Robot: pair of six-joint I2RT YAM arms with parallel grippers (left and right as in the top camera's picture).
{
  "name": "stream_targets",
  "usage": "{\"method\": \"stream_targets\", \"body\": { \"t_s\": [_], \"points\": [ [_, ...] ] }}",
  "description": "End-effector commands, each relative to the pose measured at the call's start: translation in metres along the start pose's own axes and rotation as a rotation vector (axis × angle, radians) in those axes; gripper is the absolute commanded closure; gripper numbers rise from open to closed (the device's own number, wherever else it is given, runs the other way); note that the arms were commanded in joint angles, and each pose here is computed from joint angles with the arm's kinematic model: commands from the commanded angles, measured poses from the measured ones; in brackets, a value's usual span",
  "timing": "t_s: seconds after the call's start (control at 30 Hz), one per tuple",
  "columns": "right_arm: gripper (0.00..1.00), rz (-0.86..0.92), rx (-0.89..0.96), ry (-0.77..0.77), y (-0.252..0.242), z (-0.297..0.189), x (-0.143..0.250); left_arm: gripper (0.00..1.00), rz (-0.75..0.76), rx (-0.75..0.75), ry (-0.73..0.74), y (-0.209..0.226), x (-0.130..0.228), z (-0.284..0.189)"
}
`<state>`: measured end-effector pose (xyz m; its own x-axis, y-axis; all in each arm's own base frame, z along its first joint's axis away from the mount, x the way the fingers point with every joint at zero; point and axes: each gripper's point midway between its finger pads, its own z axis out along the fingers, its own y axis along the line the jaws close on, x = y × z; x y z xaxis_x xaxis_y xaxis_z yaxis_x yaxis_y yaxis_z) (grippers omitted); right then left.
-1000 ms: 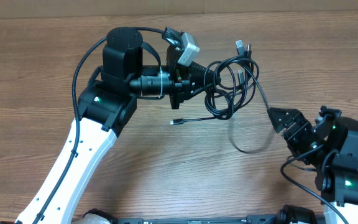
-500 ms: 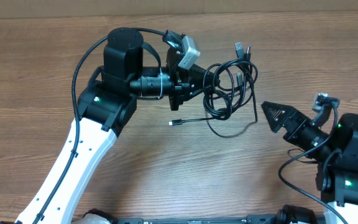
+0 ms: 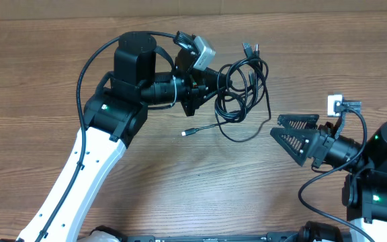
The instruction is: Untangle cables
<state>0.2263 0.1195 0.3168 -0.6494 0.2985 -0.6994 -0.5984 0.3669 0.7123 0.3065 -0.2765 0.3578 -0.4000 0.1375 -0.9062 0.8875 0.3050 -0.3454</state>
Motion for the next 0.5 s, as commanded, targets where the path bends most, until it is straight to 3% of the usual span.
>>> {"method": "stream_targets", "body": {
  "t_s": [0.0,0.47],
  "points": [
    [0.0,-0.028,-0.105,0.049,0.024,-0.002,0.003,0.96,0.004,0.001,-0.022,-0.008,-0.01,-0.004],
    [0.0,-0.086,-0.13,0.053,0.03,-0.003,0.001,0.96,0.024,0.136,0.011,-0.058,-0.003,0.023]
  ]
}}
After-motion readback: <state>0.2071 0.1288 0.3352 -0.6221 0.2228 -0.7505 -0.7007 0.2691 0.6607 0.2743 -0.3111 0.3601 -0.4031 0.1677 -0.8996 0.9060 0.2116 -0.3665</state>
